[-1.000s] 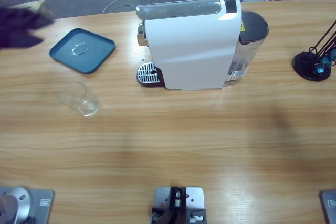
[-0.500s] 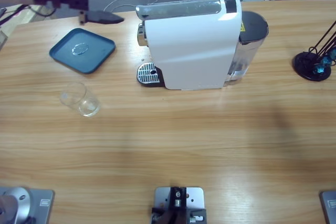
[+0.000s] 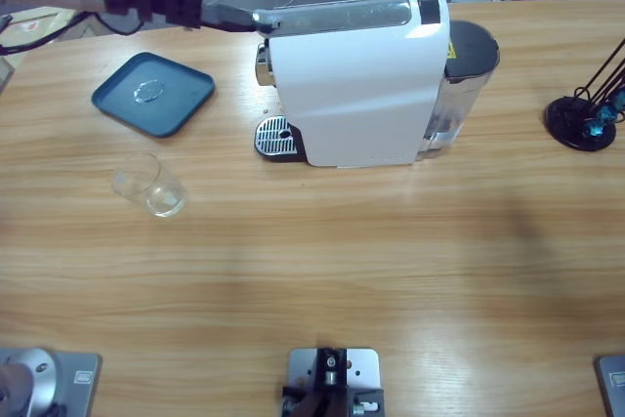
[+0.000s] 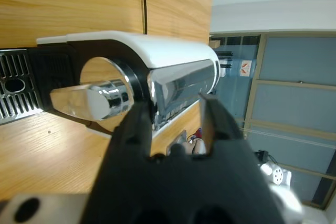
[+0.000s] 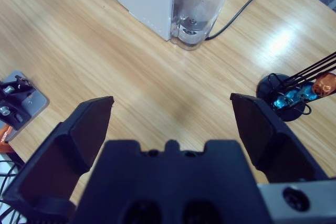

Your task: Pour coffee

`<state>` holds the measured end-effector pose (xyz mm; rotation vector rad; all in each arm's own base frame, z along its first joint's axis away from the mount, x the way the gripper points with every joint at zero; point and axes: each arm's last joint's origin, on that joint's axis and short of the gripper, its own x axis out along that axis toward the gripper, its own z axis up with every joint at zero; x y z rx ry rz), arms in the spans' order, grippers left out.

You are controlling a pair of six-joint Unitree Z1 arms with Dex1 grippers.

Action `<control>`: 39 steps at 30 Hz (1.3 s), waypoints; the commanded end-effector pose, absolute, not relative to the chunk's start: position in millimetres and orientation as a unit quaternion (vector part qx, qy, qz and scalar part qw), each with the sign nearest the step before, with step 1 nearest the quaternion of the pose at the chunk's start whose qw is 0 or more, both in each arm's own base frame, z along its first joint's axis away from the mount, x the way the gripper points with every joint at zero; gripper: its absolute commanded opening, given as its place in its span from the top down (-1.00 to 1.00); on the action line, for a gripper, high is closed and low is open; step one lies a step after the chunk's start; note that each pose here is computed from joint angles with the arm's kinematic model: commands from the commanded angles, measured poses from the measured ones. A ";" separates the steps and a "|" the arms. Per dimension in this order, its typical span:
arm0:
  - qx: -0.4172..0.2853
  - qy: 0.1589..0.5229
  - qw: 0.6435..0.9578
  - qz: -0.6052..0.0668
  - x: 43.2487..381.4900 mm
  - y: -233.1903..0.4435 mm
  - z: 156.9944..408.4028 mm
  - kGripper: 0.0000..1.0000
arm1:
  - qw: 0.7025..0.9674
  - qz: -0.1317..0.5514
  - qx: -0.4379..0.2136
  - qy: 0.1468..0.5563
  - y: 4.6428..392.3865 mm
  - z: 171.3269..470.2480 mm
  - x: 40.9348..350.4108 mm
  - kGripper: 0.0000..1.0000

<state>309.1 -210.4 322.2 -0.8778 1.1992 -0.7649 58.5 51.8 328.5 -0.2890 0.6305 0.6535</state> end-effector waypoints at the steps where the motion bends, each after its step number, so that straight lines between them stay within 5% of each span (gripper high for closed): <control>1: -0.366 0.544 0.671 -0.346 305.1 -219.1 305.7 1.00 | 0.894 0.303 -0.132 0.302 48.0 328.5 56.7 -1.00; 6: -0.376 0.520 0.679 -0.356 296.7 -218.7 331.8 1.00 | 0.893 0.303 -0.133 0.304 49.1 328.3 57.8 -1.00; 10: -0.367 0.476 0.686 -0.410 291.4 -235.6 376.7 1.00 | 0.895 0.286 -0.136 0.314 52.3 328.0 63.2 -1.00; 15: -0.327 0.393 0.731 -0.451 268.5 -249.6 432.4 1.00 | 0.942 0.195 -0.086 0.258 36.5 353.3 59.7 -0.72; 16: -0.300 0.373 0.753 -0.452 260.6 -248.6 436.6 0.78 | 0.944 0.182 -0.089 0.262 40.0 355.3 64.9 -0.68; 17: -0.260 0.355 0.775 -0.453 253.1 -245.5 436.9 -0.29 | 0.943 0.164 -0.088 0.277 45.7 353.2 73.1 -0.68; 18: -0.205 0.334 0.793 -0.466 244.9 -242.7 433.1 -0.83 | 0.941 0.141 -0.083 0.297 50.3 349.1 82.5 -0.68; 19: -0.115 0.296 0.817 -0.482 230.7 -236.5 424.0 -0.97 | 0.939 0.105 -0.067 0.321 53.0 343.5 94.4 -0.68; 23: 0.099 0.237 0.868 -0.425 187.3 -208.8 388.7 -0.98 | 0.932 0.011 -0.018 0.363 51.8 326.5 134.7 -0.68; 26: 0.223 0.225 0.870 -0.378 162.3 -183.5 363.4 -0.98 | 0.923 -0.023 0.005 0.384 48.1 306.0 164.7 -0.63; 31: 0.205 0.257 0.873 -0.361 138.8 -152.0 336.5 -0.98 | 0.917 -0.054 0.016 0.395 43.2 272.8 197.8 -0.38; 36: 0.185 0.277 0.875 -0.351 137.1 -149.9 329.0 -0.98 | 0.910 -0.075 0.012 0.407 39.9 248.6 208.9 -0.31; 39: 0.178 0.283 0.876 -0.348 138.8 -151.8 327.4 -0.98 | 0.911 -0.088 0.017 0.403 34.8 243.2 212.3 -0.10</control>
